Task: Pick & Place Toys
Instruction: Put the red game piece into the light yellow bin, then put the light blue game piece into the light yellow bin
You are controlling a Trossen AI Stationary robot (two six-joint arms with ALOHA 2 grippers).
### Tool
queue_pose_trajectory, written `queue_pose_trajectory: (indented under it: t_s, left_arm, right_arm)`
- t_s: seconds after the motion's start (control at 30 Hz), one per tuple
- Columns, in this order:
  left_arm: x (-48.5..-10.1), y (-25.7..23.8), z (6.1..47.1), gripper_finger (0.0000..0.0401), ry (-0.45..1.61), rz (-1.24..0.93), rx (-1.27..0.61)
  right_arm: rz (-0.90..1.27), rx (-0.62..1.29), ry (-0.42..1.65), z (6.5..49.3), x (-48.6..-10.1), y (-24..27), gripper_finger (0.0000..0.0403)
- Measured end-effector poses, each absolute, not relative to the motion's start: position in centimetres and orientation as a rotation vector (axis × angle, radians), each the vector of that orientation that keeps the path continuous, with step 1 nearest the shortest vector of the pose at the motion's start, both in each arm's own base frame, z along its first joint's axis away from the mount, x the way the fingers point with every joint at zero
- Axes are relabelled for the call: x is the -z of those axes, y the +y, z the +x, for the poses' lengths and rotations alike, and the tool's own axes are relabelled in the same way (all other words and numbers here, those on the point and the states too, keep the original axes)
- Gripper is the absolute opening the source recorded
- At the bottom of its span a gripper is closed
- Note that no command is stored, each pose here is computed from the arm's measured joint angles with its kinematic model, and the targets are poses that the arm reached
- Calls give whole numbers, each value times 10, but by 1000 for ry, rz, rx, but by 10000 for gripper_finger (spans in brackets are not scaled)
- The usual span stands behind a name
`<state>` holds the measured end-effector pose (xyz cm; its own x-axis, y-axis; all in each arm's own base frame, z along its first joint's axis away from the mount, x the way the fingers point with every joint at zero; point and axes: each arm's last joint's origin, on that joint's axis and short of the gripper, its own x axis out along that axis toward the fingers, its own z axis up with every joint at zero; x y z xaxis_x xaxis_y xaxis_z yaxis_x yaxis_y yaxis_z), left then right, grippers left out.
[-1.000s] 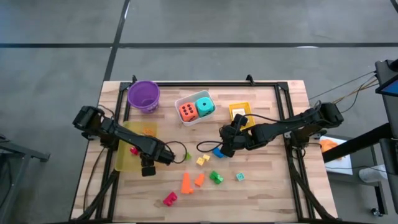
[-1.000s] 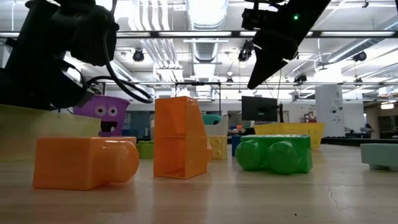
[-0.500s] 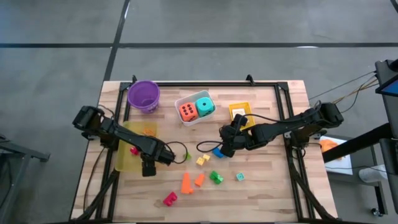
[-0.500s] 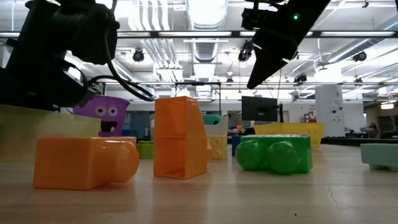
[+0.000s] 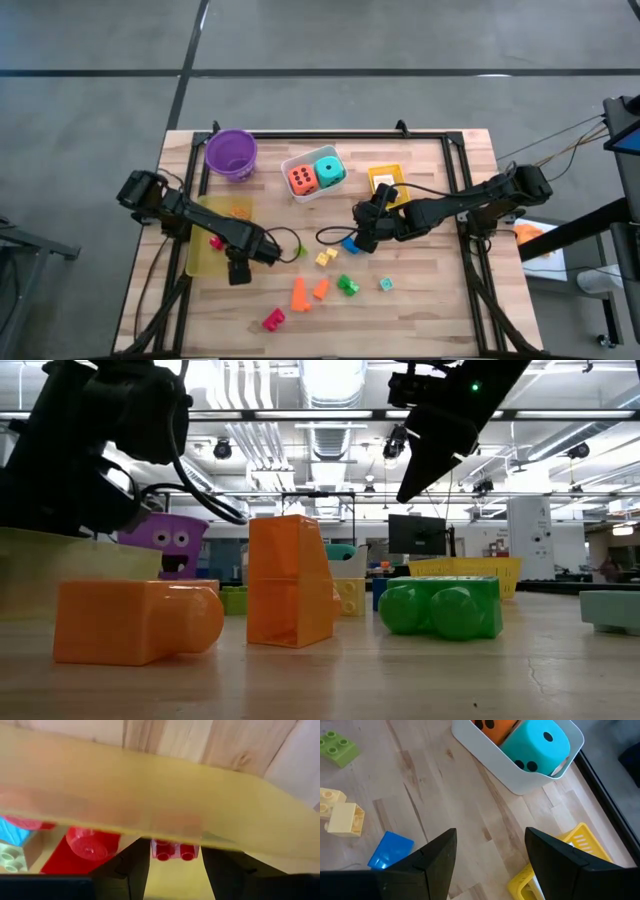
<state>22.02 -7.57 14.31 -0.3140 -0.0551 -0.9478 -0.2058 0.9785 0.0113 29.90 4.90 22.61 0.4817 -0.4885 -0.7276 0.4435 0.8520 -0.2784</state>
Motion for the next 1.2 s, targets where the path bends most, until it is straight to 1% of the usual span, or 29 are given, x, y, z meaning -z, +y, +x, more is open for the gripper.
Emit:
queue_pose_trajectory:
  t_s: [0.37, 0.53, 0.83, 1.07, 1.2]
  left_arm:
    - [-148, -73, 216, 178, 1953, -180, -181]
    - [-162, -73, 223, 178, 1963, -183, -188]
    - [-186, -78, 239, 178, 1916, -192, -143]
    - [-207, -76, 241, 178, 1953, -212, -228]
    - [-217, -77, 246, 178, 1924, -203, -229]
  right_arm:
    - [-54, 568, 903, 299, -226, 49, 233]
    - [-54, 568, 903, 299, -226, 49, 233]
    - [-54, 568, 904, 299, -226, 49, 233]
    - [-58, 566, 905, 299, -226, 49, 233]
    - [-59, 566, 905, 299, -226, 49, 233]
